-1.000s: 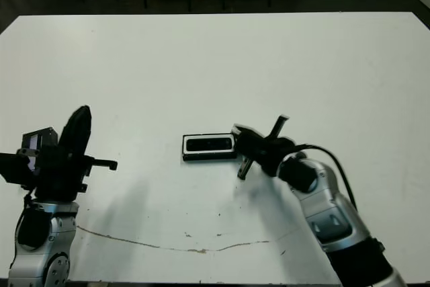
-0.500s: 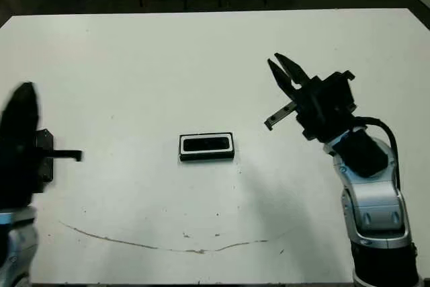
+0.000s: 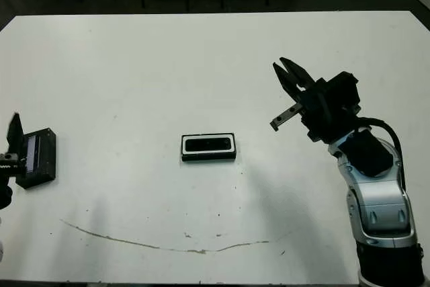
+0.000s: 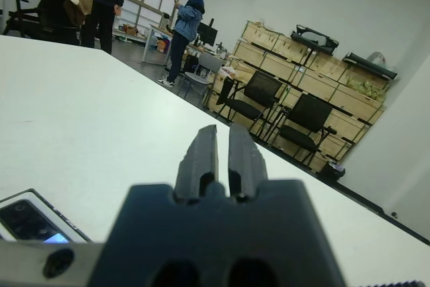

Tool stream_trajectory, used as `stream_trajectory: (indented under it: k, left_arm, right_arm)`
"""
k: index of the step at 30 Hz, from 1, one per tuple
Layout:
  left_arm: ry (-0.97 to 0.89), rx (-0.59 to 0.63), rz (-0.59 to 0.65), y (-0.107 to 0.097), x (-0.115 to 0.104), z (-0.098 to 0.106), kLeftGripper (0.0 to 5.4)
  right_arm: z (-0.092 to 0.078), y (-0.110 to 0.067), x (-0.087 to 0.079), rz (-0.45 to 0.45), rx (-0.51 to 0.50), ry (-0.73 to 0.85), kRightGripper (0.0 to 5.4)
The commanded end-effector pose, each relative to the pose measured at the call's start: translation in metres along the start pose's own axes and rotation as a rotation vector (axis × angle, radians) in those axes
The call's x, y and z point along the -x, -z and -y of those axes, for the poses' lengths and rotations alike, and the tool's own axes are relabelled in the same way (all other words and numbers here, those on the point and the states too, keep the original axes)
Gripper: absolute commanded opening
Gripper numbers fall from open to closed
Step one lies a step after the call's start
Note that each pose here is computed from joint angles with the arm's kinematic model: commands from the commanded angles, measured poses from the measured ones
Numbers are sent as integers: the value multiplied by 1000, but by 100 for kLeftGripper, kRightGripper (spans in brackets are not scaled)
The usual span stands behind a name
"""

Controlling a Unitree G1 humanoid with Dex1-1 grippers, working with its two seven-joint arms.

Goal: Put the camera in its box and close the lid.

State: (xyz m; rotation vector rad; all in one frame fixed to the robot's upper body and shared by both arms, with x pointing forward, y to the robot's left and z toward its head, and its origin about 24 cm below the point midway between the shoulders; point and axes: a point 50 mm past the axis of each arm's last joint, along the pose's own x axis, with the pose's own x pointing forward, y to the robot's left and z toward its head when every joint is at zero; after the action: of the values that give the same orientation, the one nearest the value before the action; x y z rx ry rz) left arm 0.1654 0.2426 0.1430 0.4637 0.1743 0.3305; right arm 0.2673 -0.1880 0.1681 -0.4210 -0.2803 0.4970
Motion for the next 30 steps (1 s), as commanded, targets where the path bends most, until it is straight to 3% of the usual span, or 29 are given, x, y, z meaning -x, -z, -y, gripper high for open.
stream_trajectory:
  k: [1,5,9,20,30]
  left_arm:
    - [37,26,-112,10,-4,-1,395]
    - [103,135,-181,17,-8,-2,467]
    - [123,172,-222,23,-12,-3,538]
    - [140,118,-306,37,-18,8,538]
    - [154,148,-367,52,-21,18,538]
  right_arm:
    - [5,7,3,-33,-10,-9,0]
    - [6,10,4,-50,-12,-19,0]
    - [6,12,4,-67,3,-33,0]
    - [6,17,9,-82,-19,-41,0]
    - [5,20,11,-77,-70,-66,0]
